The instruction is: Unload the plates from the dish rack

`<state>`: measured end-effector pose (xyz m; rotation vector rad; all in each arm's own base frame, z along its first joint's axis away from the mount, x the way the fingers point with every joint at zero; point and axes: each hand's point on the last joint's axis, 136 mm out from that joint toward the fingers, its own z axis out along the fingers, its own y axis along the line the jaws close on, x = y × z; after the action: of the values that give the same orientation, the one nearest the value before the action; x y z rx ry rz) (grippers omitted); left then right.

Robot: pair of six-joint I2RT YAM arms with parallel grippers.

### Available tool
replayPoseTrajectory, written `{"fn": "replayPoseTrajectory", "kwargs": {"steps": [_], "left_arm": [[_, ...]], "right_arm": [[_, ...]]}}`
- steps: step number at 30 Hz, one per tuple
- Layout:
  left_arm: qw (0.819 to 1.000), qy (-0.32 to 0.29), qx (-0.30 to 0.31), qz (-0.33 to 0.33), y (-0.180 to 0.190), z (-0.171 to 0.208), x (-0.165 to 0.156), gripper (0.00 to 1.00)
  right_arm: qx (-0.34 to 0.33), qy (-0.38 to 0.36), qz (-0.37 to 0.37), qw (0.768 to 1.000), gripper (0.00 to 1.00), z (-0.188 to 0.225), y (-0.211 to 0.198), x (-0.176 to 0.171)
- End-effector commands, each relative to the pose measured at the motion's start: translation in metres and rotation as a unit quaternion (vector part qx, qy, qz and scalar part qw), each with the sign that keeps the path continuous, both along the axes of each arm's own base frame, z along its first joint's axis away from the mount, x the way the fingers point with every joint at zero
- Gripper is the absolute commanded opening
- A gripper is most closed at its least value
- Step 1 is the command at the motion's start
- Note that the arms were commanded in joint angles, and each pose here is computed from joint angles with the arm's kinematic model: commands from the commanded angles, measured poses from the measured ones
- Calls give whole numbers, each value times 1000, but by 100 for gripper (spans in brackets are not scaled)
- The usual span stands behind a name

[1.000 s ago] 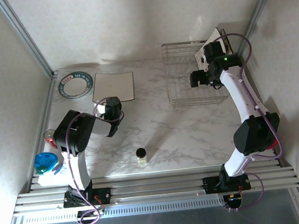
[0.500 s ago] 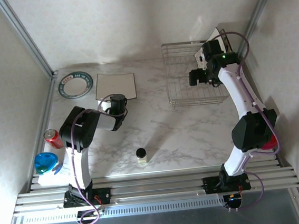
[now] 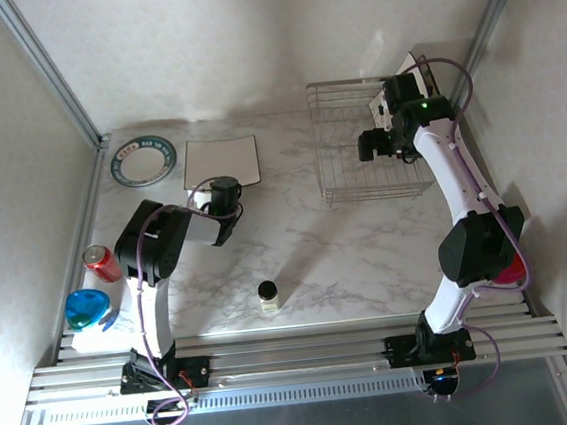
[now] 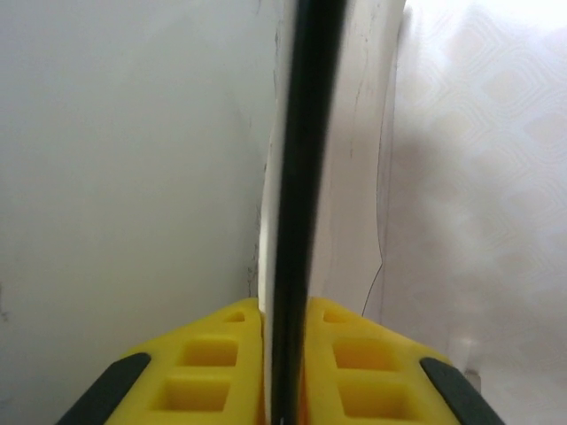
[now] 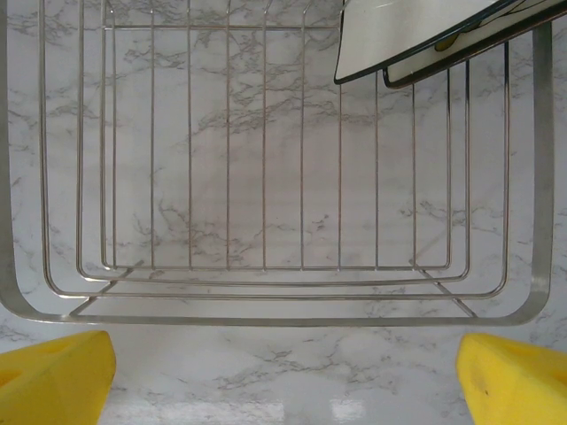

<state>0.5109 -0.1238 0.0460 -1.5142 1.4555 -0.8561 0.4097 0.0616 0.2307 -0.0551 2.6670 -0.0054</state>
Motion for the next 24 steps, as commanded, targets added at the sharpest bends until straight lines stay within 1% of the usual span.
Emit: {"fn": "replayPoseTrajectory", "kwargs": {"steps": [1, 2, 3, 6, 14, 18, 20, 24], "left_arm": [[998, -51, -34, -8, -3, 26, 11, 18], [998, -51, -38, -7, -1, 25, 10, 21], [998, -51, -47, -8, 0, 23, 9, 25], [997, -46, -53, -10, 3, 20, 7, 42], [998, -42, -46, -18, 8, 28, 1, 75], [998, -33, -42, -29, 9, 30, -2, 94], [998, -29, -36, -33, 11, 32, -4, 100], [999, -21, -23, -36, 15, 44, -9, 99]], "right_arm": [[-4, -1, 1, 1000, 99, 3, -2, -7], [-3, -1, 1, 1000, 99, 3, -2, -8], [-3, 0, 1, 1000, 99, 2, -2, -7], [0, -3, 2, 1000, 99, 4, -1, -6], [5, -3, 3, 1000, 99, 3, 1, -6], [7, -5, 4, 1000, 99, 4, 2, -6], [9, -6, 3, 1000, 99, 5, 2, -6], [10, -7, 3, 1000, 99, 5, 2, -7]]}}
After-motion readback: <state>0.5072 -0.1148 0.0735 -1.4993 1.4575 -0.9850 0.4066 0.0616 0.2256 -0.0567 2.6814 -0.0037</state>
